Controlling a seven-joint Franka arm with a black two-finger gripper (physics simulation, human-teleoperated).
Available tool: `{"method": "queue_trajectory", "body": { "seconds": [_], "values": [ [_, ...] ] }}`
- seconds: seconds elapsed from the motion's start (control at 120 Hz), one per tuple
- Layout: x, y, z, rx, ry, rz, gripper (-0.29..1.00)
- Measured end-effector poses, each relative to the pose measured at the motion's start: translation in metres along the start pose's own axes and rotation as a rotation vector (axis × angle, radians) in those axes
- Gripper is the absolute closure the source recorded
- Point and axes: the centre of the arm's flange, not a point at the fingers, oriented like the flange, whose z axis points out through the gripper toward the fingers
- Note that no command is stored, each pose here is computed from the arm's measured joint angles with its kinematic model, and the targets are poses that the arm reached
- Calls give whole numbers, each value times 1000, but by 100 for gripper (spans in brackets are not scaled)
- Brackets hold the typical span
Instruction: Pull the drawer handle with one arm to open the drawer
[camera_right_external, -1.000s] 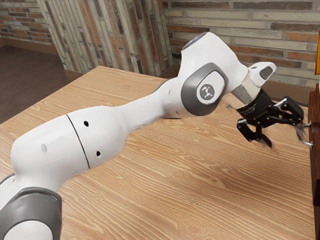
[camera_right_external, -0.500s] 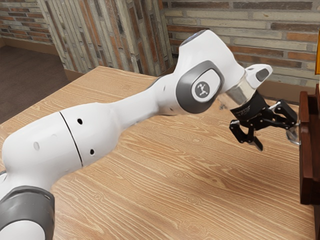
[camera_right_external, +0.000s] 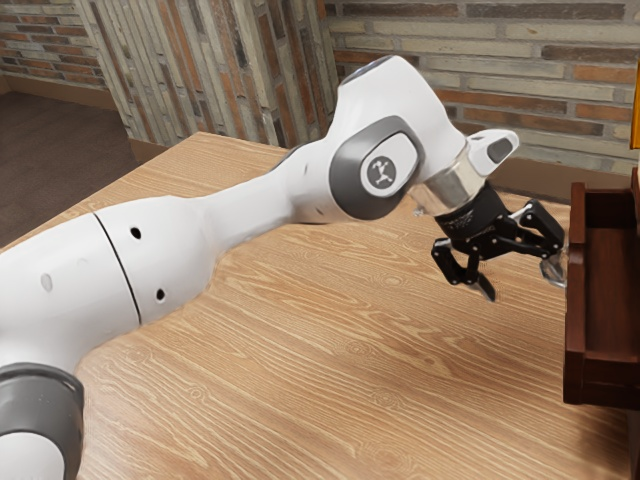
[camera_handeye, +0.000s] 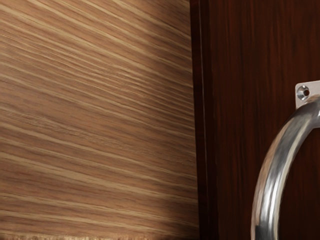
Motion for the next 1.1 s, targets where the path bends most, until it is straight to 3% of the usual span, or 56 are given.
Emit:
{"method": "queue_trajectory", "body": {
  "seconds": [1.1],
  "values": [
    [-6, -51, -42, 60, 20, -49, 3]
  ]
}}
